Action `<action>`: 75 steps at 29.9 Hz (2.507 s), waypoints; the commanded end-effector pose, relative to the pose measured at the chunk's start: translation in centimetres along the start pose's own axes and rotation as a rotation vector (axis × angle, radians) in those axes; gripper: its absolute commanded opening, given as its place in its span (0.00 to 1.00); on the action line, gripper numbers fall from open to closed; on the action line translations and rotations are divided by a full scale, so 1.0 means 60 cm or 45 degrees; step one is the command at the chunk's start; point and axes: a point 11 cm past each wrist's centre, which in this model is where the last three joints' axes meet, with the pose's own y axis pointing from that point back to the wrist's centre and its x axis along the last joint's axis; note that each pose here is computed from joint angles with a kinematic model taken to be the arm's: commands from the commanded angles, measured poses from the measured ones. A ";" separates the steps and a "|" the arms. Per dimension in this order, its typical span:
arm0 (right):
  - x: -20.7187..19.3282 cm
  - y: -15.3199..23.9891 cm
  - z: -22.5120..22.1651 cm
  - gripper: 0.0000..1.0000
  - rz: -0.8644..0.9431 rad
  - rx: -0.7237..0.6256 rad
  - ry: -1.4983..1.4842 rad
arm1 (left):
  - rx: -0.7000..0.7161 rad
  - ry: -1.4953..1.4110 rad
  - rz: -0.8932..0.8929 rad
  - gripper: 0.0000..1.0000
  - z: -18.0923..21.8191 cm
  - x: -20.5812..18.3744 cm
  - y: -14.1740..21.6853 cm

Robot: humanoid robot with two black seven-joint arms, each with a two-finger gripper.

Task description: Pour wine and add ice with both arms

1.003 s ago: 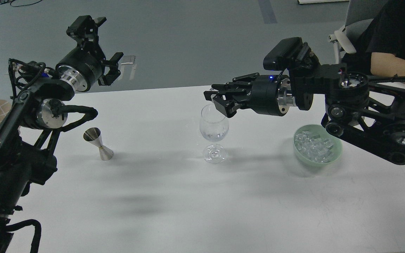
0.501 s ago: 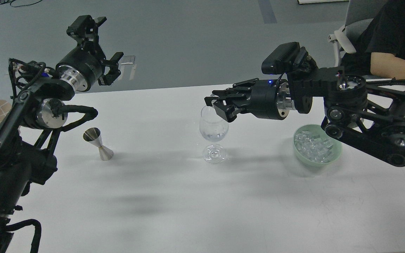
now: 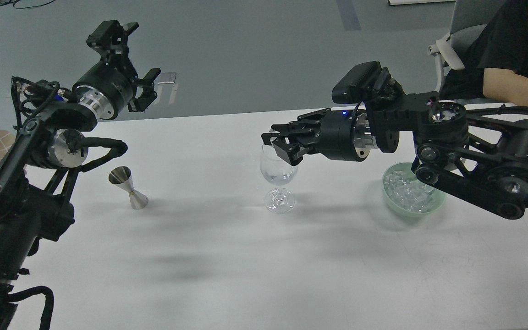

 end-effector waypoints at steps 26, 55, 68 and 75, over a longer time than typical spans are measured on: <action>0.140 0.036 0.104 1.00 0.380 -0.099 -0.440 | -0.008 0.033 0.016 0.98 0.003 0.010 0.001; 0.136 -0.024 0.248 1.00 1.108 -0.050 -1.840 | -0.598 0.033 0.351 0.98 0.069 0.062 -0.008; 0.091 -0.006 0.269 1.00 1.290 0.114 -2.226 | -0.462 0.198 0.022 0.98 0.020 0.030 -0.028; 0.094 0.002 0.263 1.00 1.330 0.209 -2.196 | -0.430 0.240 0.027 0.98 0.004 0.031 -0.031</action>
